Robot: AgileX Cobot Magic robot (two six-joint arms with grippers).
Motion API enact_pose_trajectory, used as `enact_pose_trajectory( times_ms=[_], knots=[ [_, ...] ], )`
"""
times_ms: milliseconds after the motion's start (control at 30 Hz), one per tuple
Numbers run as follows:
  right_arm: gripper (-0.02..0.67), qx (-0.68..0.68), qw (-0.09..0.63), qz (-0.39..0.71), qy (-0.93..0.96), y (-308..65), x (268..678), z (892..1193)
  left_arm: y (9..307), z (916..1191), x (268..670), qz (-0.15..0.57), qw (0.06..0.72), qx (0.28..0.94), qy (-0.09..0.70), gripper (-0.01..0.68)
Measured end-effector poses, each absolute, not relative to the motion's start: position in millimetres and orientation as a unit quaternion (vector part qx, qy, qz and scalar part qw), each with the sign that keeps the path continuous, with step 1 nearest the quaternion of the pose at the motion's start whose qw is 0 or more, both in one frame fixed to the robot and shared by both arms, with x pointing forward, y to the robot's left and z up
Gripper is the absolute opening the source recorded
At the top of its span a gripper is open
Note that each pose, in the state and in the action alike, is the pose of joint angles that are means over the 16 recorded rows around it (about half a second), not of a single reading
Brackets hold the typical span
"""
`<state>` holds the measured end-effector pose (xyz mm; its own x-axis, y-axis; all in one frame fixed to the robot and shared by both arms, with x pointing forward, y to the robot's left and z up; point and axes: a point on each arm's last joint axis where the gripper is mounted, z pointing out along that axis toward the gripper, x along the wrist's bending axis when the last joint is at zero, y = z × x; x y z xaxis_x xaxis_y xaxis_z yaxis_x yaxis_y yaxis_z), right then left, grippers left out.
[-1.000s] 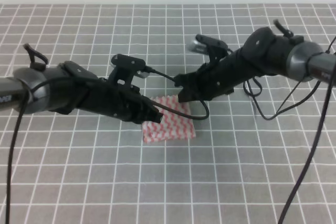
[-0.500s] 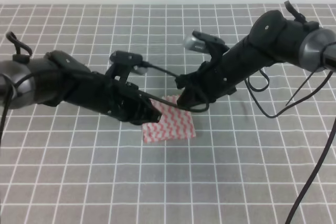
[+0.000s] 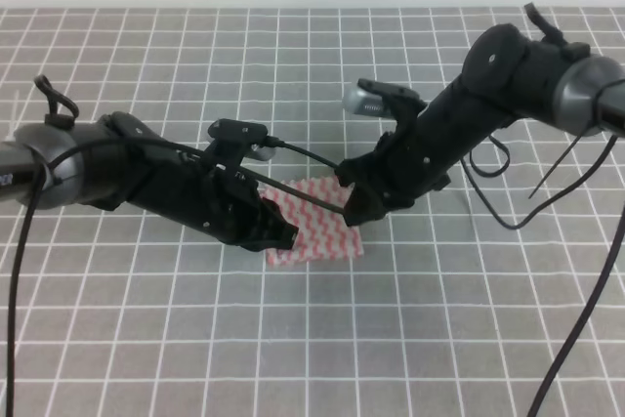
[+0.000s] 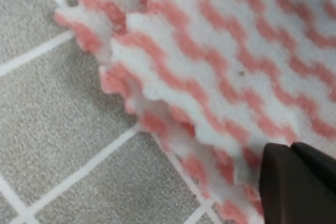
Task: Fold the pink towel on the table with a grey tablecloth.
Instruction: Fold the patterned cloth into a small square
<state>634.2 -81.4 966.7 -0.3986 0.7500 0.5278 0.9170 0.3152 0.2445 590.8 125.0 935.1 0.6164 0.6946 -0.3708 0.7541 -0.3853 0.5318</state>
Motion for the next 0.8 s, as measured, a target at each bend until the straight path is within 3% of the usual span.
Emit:
enact_pose_trajectory(
  times_ms=[233,433,600,800],
  knots=[
    [-0.015,-0.527,0.17,-0.243,-0.796,-82,634,955,125,934,592,-0.038,0.343,0.83,0.438,-0.001],
    [-0.015,-0.525,0.166,-0.249,-0.797,-82,633,963,126,944,593,-0.022,0.352,0.828,0.436,-0.001],
    [-0.015,-0.517,0.146,-0.262,-0.802,-85,629,986,128,967,591,0.006,0.373,0.823,0.428,-0.001],
    [-0.015,-0.504,0.107,-0.288,-0.807,-94,615,1029,136,1014,578,0.061,0.415,0.807,0.416,-0.001]
  ],
)
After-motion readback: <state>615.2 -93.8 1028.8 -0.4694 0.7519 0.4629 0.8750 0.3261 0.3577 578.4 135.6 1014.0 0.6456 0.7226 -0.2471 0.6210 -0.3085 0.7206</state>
